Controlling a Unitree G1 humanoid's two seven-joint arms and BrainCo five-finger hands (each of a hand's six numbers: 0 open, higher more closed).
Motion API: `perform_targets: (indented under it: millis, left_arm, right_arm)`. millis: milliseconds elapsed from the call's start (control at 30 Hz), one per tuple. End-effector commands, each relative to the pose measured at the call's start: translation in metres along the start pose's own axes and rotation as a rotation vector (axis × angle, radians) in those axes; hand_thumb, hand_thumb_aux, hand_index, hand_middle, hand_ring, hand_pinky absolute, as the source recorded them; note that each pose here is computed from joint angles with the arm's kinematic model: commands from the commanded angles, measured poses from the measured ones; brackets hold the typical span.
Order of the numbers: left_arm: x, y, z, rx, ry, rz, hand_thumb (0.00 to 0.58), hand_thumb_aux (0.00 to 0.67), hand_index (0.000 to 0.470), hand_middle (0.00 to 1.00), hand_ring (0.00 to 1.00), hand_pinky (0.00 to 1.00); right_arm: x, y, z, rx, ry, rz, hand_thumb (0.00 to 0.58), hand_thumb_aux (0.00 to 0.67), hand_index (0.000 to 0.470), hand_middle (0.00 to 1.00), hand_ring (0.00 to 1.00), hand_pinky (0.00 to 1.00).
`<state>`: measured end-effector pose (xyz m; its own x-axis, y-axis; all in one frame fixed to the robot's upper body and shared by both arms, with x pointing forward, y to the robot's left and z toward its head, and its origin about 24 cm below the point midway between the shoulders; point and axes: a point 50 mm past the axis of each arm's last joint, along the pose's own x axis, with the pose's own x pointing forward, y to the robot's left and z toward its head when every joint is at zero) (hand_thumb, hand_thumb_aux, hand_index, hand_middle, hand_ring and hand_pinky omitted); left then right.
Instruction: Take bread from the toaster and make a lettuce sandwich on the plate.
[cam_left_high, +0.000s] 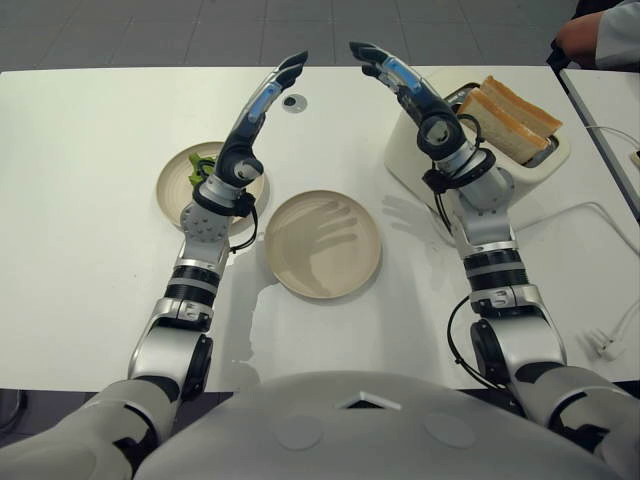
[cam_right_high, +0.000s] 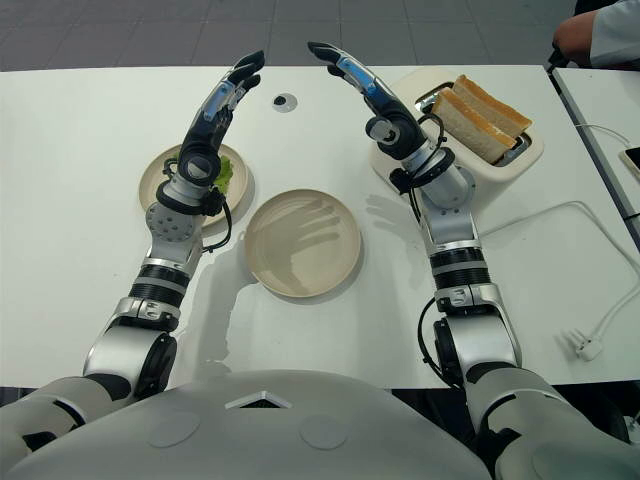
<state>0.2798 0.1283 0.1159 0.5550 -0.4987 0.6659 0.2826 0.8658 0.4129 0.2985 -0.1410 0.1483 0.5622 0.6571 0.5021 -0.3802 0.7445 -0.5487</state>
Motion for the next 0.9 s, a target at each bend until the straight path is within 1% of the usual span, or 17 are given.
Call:
perform_targets:
  millis: [33,567,600,667,767,800,833,900]
  left_arm:
    - [0.0,0.0,-0.002,0.001,0.013,-0.012,0.0,0.0,0.0,0.0,0.0,0.0]
    - [0.001,0.0,-0.002,-0.003,0.012,-0.016,0.0,0.0,0.0,0.0,0.0,0.0]
    - [0.001,0.0,-0.001,-0.002,0.011,-0.016,0.0,0.0,0.0,0.0,0.0,0.0]
    - [0.002,-0.001,-0.001,-0.004,0.007,-0.016,0.0,0.0,0.0,0.0,0.0,0.0]
    - [0.003,-0.003,0.0,-0.004,0.006,-0.021,0.0,0.0,0.0,0.0,0.0,0.0]
    - [0.004,-0.004,0.0,-0.004,0.005,-0.022,0.0,0.0,0.0,0.0,0.0,0.0]
    - [0.004,-0.004,0.0,-0.005,0.004,-0.024,0.0,0.0,0.0,0.0,0.0,0.0]
    - [0.004,-0.005,-0.001,-0.007,0.007,-0.028,0.0,0.0,0.0,0.0,0.0,0.0]
  right_arm:
    - [0.004,-0.004,0.004,-0.004,-0.02,0.001,0.0,0.0,0.0,0.0,0.0,0.0]
    - [0.004,-0.007,0.006,-0.026,-0.029,0.003,0.0,0.0,0.0,0.0,0.0,0.0]
    - [0.002,-0.015,0.009,-0.079,-0.025,0.012,0.0,0.0,0.0,0.0,0.0,0.0]
    - [-0.008,-0.049,0.022,-0.244,-0.013,-0.005,0.0,0.0,0.0,0.01,0.01,0.01]
    - [-0.024,-0.103,0.057,-0.648,0.047,-0.007,0.0,0.0,0.0,0.0,0.0,0.0]
    - [-0.03,-0.117,0.065,-0.752,0.096,-0.007,0.0,0.0,0.0,0.0,0.0,0.0]
    - [-0.037,-0.129,0.067,-0.833,0.175,-0.002,0.0,0.0,0.0,0.04,0.04,0.04]
    - [-0.052,-0.152,0.056,-0.945,0.387,-0.008,0.0,0.0,0.0,0.06,0.06,0.06]
